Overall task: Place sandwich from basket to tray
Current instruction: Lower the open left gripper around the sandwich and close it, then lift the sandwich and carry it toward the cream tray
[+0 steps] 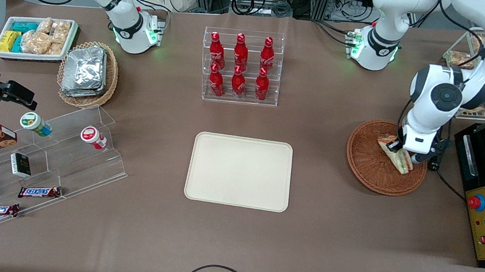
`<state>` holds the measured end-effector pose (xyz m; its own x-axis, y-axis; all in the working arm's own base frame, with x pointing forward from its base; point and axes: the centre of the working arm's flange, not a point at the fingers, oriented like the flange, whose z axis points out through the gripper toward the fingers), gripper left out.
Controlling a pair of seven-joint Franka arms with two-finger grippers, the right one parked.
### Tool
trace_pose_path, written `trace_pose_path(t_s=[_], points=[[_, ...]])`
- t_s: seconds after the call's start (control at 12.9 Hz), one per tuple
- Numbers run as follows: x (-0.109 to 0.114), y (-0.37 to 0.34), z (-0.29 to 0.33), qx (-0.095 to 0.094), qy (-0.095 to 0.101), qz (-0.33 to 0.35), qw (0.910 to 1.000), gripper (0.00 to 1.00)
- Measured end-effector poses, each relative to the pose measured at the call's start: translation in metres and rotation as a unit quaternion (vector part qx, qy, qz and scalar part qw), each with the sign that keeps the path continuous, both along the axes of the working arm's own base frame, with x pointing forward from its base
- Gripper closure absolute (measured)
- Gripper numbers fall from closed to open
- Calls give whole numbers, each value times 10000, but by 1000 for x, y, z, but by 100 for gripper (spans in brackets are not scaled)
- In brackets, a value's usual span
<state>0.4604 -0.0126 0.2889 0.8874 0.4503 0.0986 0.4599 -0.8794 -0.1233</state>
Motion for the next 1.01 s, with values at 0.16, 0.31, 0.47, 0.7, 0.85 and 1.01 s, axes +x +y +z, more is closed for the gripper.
trace_pose_path(t_s=[0.16,0.31,0.47,0.7,0.85,1.01], points=[[-1,-11,21,59,-82,-401,9991,84],[2,-36,37,84,-202,-858,9961,84],[11,-69,56,61,-354,-1467,9885,84],[25,-113,95,-134,-252,-2299,9728,84],[34,-140,124,-242,-116,-2723,9619,84],[43,-176,137,-344,-194,-2999,9531,84]])
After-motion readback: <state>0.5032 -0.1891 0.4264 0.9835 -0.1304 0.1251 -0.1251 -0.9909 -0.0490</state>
